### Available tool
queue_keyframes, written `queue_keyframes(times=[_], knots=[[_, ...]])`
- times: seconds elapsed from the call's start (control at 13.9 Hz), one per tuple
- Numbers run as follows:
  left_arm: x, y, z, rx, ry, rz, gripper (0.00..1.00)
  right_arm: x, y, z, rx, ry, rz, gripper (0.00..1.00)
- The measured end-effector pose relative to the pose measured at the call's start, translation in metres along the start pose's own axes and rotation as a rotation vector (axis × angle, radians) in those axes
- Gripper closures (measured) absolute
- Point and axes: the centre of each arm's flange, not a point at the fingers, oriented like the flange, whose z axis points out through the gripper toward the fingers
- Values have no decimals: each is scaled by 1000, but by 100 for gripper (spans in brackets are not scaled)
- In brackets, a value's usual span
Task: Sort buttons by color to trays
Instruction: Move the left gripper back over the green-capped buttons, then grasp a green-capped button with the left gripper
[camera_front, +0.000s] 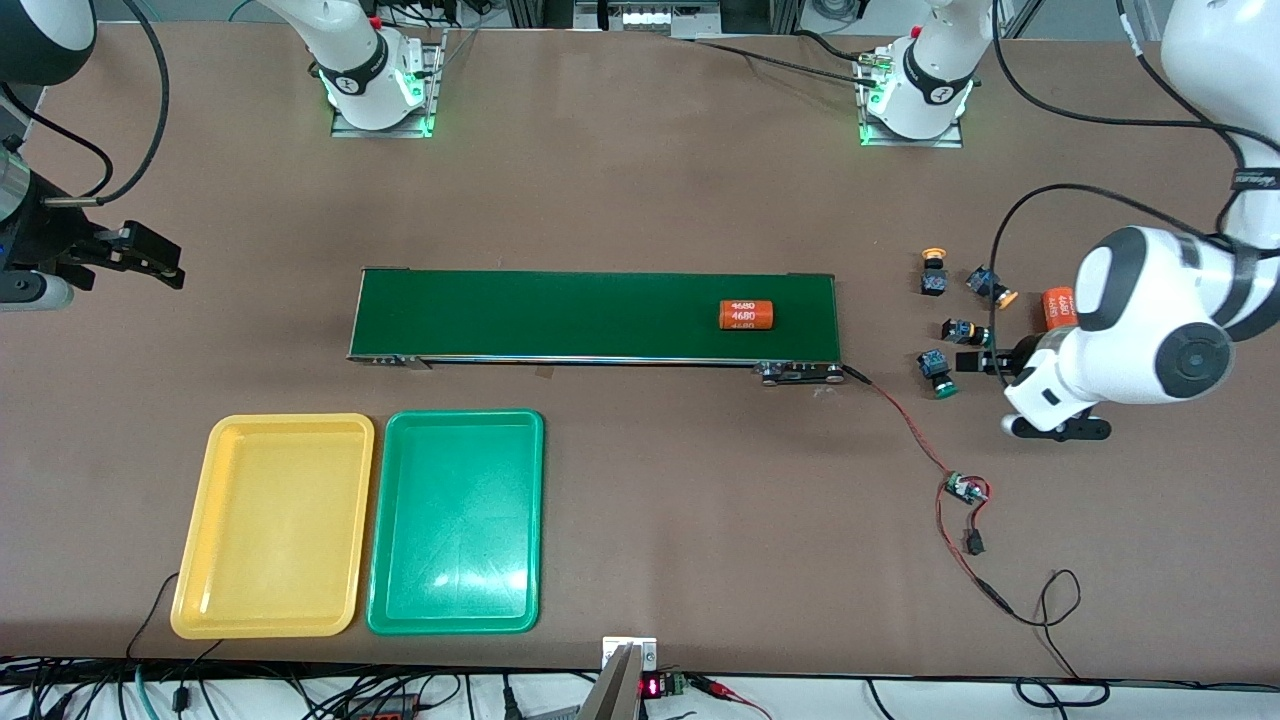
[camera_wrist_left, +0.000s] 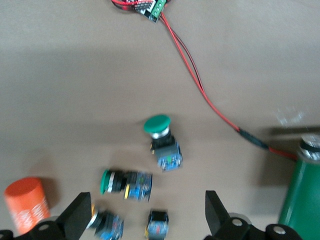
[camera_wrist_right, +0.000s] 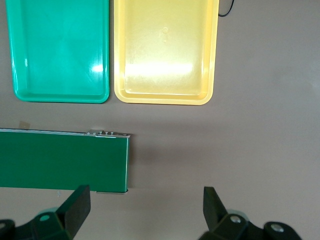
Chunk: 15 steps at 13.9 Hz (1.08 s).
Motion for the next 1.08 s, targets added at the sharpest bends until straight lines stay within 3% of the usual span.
queue_keyframes(times=[0.5,1.01,1.08], knots=[[-17,8,91,-70,175,-74,0,0,7,3,0,-7,13,0],[-35,8,123,-88,165,-134,4,0,9,5,0,-3,16,0],[-36,8,125,-90,159,-151,12,1,10,4,-1,-1,17,0]])
